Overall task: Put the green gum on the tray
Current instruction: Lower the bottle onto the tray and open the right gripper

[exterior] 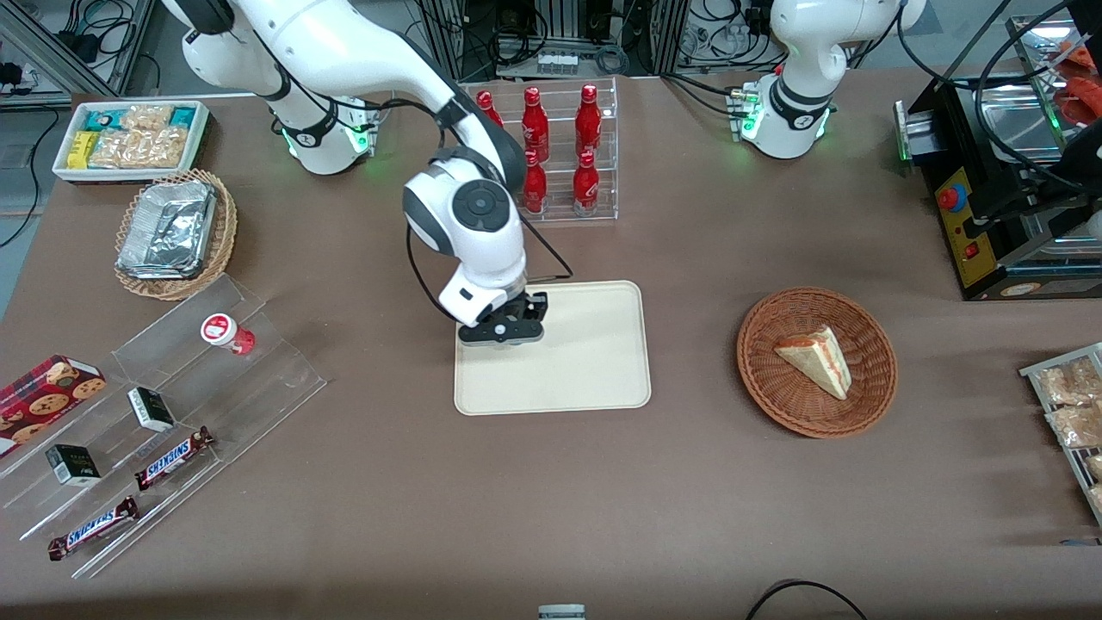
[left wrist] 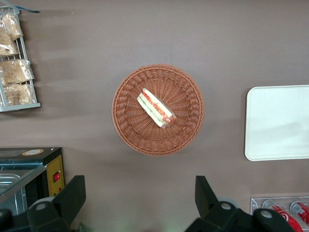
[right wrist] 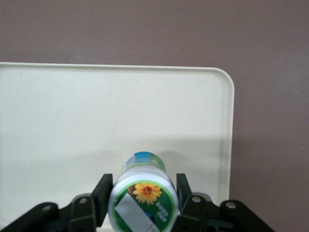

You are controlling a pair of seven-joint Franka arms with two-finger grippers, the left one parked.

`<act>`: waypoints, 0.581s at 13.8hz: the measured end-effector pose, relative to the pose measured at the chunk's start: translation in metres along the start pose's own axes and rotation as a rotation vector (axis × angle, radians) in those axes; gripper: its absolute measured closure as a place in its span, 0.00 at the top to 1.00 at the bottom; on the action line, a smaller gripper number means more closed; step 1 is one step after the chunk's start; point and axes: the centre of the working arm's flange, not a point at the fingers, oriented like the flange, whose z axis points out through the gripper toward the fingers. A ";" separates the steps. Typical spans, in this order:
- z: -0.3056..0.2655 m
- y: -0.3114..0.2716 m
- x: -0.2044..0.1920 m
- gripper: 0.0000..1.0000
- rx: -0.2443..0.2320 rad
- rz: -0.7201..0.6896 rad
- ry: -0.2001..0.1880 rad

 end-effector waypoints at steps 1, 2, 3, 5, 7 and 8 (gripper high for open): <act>0.009 -0.002 0.000 0.59 0.005 0.001 0.004; 0.018 -0.004 0.001 0.59 0.007 0.014 0.007; 0.025 -0.006 0.003 0.59 0.007 0.036 0.006; 0.036 -0.017 -0.001 0.59 -0.004 0.049 0.008; 0.048 -0.032 -0.013 0.59 -0.016 0.051 0.006; 0.054 -0.037 -0.016 0.59 -0.019 0.062 0.004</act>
